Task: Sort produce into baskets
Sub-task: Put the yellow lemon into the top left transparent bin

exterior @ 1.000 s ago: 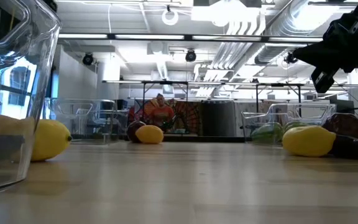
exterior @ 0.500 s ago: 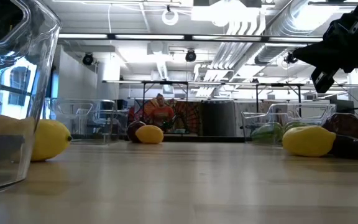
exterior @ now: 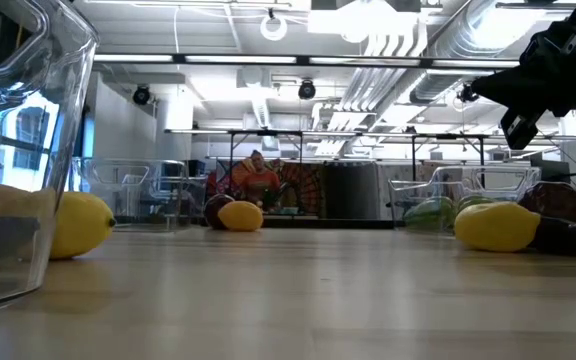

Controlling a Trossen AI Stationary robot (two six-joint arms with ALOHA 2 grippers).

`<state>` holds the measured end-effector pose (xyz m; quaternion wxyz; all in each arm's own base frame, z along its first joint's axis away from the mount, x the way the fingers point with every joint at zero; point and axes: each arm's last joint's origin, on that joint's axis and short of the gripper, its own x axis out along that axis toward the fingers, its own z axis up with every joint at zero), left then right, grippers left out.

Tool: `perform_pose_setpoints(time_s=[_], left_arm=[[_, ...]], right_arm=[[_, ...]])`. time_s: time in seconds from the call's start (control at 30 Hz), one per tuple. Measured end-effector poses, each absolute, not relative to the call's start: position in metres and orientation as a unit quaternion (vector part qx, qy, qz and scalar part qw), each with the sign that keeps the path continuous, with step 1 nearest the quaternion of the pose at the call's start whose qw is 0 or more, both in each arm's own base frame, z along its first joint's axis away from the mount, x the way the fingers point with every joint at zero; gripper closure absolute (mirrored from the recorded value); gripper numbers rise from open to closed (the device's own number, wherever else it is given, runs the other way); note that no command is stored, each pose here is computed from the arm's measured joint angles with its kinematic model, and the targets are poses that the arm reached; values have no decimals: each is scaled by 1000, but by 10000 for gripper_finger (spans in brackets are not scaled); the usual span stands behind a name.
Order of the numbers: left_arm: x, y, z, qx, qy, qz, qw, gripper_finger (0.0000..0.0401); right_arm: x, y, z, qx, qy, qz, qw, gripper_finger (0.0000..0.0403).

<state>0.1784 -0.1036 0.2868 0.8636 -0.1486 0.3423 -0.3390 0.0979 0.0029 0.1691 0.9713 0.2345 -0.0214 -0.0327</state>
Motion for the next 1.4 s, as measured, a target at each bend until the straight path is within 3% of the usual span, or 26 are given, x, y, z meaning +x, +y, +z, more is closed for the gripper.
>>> perform_pose_setpoints(time_s=[0.13, 0.33, 0.63, 0.83, 1.03, 1.3, 1.4], left_arm=[[191, -109, 280, -190, 358, -320, 856, 107], [198, -110, 259, -178, 433, -282, 837, 107], [184, -101, 250, -72, 563, -219, 794, 73], [176, -93, 244, -113, 612, -78, 779, 68], [171, -90, 234, -83, 613, -14, 786, 68], [165, -97, 198, -53, 597, -45, 799, 68], [166, -94, 195, -29, 578, -16, 815, 68]], right_arm=[[98, 3, 169, 234, -21, -33, 971, 402], [98, 3, 169, 235, -21, -33, 971, 402], [98, 3, 169, 235, -21, -33, 971, 402], [98, 3, 169, 235, -21, -33, 971, 402], [98, 3, 169, 235, -21, -33, 971, 402], [98, 3, 169, 235, -21, -33, 971, 402], [98, 3, 169, 235, -21, -33, 971, 402]])
